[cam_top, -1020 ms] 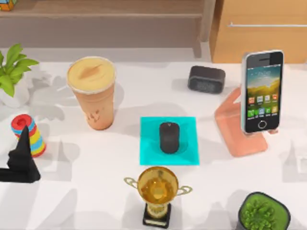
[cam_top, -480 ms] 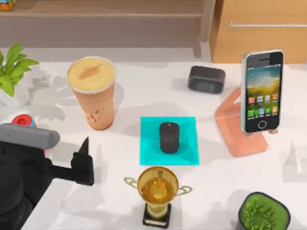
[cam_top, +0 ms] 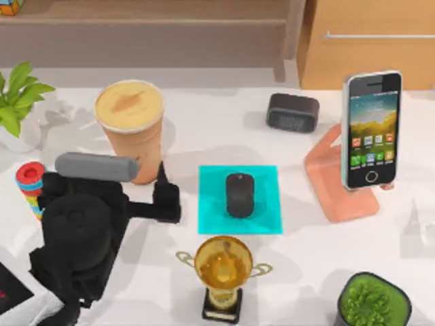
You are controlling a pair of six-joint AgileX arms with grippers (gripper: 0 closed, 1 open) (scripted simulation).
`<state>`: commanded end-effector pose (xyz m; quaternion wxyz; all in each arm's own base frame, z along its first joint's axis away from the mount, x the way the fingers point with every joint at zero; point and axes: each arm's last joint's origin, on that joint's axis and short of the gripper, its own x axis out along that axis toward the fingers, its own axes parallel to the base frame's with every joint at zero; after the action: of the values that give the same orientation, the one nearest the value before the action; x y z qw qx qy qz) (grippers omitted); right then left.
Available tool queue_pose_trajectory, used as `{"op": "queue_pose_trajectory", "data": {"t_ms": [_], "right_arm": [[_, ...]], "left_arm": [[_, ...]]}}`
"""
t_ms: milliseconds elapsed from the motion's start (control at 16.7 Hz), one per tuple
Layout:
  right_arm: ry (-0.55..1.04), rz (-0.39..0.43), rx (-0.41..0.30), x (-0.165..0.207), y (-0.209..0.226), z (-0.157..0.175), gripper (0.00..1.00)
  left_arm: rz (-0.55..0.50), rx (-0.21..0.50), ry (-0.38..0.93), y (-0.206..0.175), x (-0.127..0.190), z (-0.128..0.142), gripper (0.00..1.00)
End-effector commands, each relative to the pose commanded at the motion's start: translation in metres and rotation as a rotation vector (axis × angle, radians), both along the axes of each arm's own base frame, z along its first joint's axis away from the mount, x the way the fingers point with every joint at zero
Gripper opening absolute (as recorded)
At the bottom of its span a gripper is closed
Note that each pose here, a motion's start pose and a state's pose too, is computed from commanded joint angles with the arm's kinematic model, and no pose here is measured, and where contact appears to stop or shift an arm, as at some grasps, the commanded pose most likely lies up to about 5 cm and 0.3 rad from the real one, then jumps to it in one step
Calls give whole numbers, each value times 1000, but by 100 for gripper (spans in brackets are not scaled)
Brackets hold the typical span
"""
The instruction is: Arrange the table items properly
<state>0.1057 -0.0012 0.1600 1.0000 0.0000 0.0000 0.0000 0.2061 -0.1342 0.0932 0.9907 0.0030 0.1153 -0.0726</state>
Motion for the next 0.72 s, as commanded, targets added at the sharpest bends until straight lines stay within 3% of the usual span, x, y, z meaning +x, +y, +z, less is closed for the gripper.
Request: {"op": "queue_pose_trajectory", "data": {"t_ms": [360,720], "right_arm": [[0,0,0,0,0,0,100],[0,0,0,0,0,0,100]], "left_arm": [[111,-11,-123,-19,31,-16,100],[118,-11,-129,-19,32,-16,100]]}}
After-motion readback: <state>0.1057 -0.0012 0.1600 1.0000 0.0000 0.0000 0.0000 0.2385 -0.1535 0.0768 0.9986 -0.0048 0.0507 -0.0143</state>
